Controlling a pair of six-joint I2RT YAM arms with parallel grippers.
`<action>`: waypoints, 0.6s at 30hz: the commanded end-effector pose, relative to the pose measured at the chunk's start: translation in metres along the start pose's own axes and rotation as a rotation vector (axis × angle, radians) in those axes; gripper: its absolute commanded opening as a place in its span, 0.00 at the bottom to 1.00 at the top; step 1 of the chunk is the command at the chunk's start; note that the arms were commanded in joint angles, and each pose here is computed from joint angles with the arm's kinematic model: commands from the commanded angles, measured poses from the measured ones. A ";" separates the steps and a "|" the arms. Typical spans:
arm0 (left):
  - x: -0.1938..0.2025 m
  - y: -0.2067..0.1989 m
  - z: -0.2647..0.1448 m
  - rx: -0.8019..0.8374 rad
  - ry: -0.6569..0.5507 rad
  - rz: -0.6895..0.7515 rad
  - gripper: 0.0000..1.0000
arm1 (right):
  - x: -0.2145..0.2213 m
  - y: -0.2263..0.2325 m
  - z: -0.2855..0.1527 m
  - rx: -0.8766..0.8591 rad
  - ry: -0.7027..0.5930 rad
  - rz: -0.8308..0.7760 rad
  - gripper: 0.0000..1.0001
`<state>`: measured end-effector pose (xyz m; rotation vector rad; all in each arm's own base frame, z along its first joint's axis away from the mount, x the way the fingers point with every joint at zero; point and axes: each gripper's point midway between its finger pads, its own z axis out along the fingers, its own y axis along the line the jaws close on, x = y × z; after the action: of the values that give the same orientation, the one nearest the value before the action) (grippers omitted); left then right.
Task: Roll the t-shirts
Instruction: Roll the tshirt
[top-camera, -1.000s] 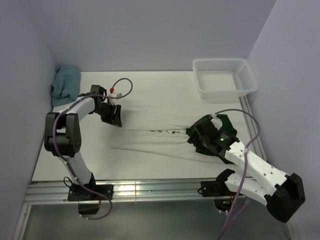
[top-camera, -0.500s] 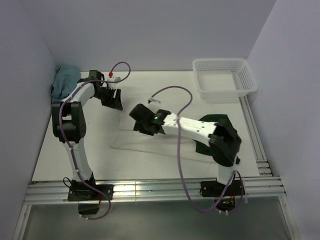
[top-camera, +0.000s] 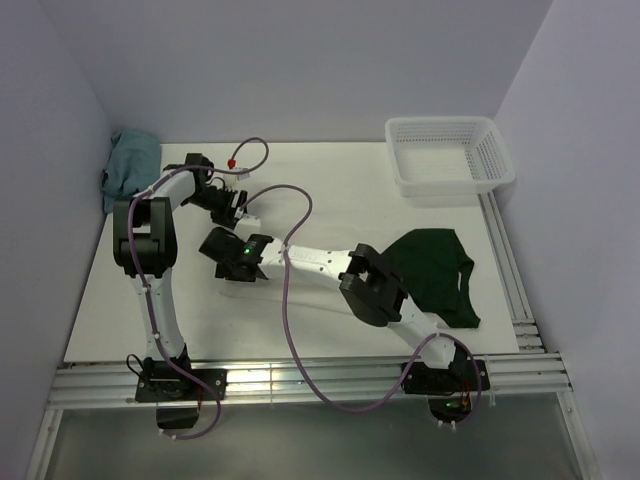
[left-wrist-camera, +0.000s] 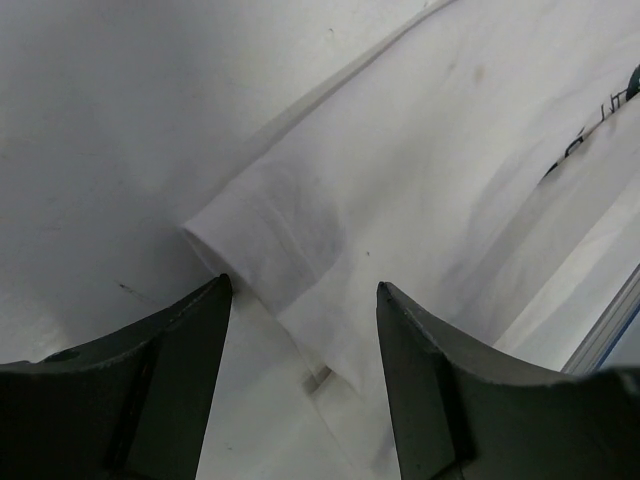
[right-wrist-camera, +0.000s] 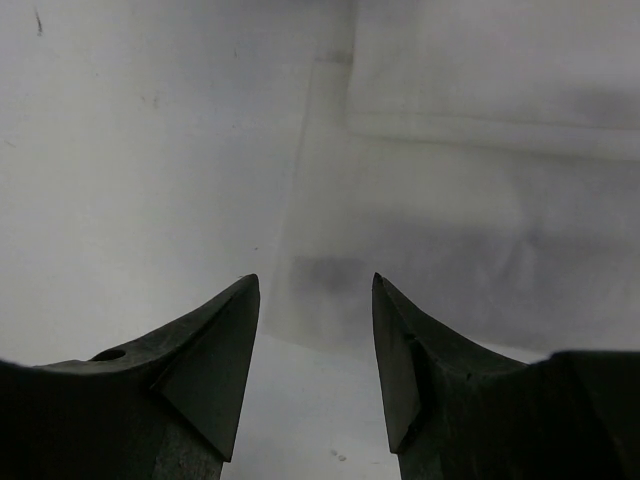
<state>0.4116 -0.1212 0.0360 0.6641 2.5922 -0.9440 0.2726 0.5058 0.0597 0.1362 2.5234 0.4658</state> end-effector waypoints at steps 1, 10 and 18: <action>-0.002 -0.013 0.000 0.060 -0.024 0.044 0.65 | -0.005 0.010 0.000 -0.006 -0.024 0.003 0.56; 0.005 -0.011 0.007 0.067 -0.028 0.011 0.63 | 0.023 0.004 0.013 0.068 0.020 -0.059 0.57; 0.005 -0.005 0.011 0.027 -0.044 -0.029 0.51 | 0.049 -0.018 0.019 0.157 0.064 -0.111 0.58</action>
<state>0.4058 -0.1326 0.0317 0.6219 2.5491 -1.0458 0.2531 0.5165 0.0279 0.0594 2.5820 0.3407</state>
